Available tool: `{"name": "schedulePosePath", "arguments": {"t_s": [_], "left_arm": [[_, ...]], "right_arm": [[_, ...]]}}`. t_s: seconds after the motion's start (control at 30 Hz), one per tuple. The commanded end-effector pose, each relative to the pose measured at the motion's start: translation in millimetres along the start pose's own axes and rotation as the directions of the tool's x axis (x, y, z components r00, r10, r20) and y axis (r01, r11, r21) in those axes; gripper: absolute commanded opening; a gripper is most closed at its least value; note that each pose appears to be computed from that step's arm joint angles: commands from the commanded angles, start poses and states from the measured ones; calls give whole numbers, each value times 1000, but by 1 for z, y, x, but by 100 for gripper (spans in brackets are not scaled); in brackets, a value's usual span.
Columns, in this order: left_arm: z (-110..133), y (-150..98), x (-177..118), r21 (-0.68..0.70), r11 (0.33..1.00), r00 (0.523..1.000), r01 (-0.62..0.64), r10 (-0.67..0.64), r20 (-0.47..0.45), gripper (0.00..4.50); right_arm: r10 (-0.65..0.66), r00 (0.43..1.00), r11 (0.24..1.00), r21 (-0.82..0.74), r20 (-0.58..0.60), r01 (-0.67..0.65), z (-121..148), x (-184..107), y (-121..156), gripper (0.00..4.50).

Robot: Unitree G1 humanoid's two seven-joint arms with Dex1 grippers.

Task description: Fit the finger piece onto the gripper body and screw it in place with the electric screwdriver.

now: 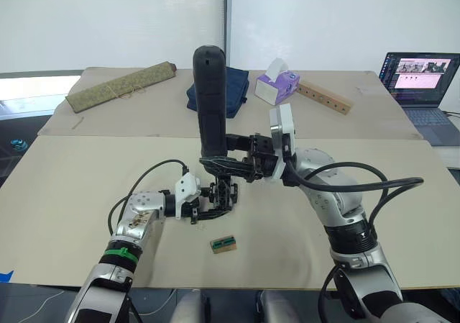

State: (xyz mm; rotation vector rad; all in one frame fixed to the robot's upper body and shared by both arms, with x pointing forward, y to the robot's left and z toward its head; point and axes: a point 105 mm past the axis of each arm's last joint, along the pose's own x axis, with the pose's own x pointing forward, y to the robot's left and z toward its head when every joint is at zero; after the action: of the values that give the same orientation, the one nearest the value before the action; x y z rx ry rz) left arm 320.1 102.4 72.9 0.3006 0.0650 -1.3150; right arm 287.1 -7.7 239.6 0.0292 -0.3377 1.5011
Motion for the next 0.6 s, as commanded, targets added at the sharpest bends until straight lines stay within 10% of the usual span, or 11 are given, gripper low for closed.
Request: {"name": "schedulePosePath", "arguments": {"t_s": [0.03,0.6], "left_arm": [[-12,-8,4,-9,1000,999,29,-29,-37,229],[-11,-6,7,-26,1000,1000,10,-11,-23,229]], "right_arm": [[21,999,999,-48,30,-19,10,4,3,193],[-25,995,999,37,-94,29,-26,-7,1,193]]}}
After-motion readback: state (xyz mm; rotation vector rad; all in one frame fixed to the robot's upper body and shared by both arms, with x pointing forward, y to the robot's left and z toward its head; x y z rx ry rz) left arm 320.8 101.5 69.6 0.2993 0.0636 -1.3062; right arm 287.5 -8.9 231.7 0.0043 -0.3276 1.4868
